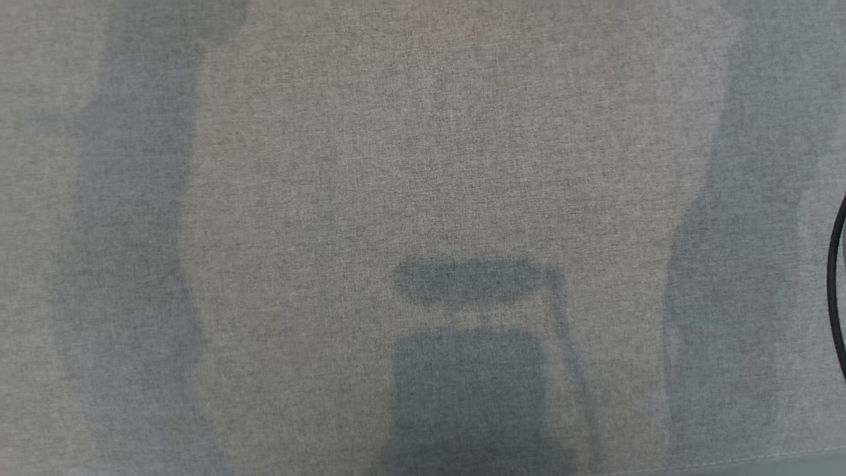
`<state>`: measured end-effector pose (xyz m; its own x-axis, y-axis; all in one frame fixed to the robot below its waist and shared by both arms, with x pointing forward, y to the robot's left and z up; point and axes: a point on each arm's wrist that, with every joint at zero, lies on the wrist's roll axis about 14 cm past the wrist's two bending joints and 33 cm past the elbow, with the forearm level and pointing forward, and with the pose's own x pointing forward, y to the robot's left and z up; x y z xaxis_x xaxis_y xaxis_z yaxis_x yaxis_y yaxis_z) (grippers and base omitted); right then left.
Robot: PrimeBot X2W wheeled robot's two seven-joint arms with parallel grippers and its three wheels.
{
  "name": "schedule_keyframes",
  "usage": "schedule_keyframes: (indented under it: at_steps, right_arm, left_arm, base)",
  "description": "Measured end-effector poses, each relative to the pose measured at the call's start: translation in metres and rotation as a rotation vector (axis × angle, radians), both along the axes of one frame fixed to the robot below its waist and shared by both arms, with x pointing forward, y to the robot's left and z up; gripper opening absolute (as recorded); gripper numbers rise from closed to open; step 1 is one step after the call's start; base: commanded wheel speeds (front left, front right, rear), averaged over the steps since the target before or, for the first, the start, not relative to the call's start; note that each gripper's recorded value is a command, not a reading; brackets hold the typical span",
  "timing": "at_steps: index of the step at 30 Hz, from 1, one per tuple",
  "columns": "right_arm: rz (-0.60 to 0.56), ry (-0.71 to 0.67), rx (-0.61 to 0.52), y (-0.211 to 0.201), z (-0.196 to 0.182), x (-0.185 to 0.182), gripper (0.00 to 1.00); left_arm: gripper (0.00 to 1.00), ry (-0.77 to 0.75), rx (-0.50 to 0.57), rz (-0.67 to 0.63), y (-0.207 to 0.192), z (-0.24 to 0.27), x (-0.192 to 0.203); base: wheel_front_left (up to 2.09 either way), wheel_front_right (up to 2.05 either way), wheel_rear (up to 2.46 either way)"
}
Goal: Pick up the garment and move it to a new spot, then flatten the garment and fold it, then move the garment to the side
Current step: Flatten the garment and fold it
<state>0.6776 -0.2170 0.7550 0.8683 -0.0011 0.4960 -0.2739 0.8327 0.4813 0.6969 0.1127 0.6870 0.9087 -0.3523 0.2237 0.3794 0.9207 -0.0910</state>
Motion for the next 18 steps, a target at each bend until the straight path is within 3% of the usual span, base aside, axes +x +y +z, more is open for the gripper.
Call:
schedule_keyframes:
  at_steps: [4,7,12,18]
  right_arm:
    - [0.033,0.125,0.028,0.001,-0.078,0.006,0.0]
    - [0.044,0.239,0.058,-0.005,-0.14,-0.013,0.0]
    - [0.043,0.484,0.09,-0.011,-0.247,-0.085,0.0]
    - [0.034,0.625,0.153,-0.008,-0.295,-0.18,0.0]
  left_arm:
    - [0.0,0.15,0.026,-0.05,-0.012,-0.082,0.006]
    - [0.0,0.334,0.027,-0.087,-0.015,-0.158,-0.019]
    - [0.0,0.581,0.034,-0.142,-0.002,-0.243,-0.098]
    - [0.0,0.724,0.021,-0.157,0.008,-0.279,-0.205]
  base:
    - [0.0,0.0,0.0]
    - [0.0,0.0,0.0]
    - [0.0,0.0,0.0]
    - [0.0,0.0,0.0]
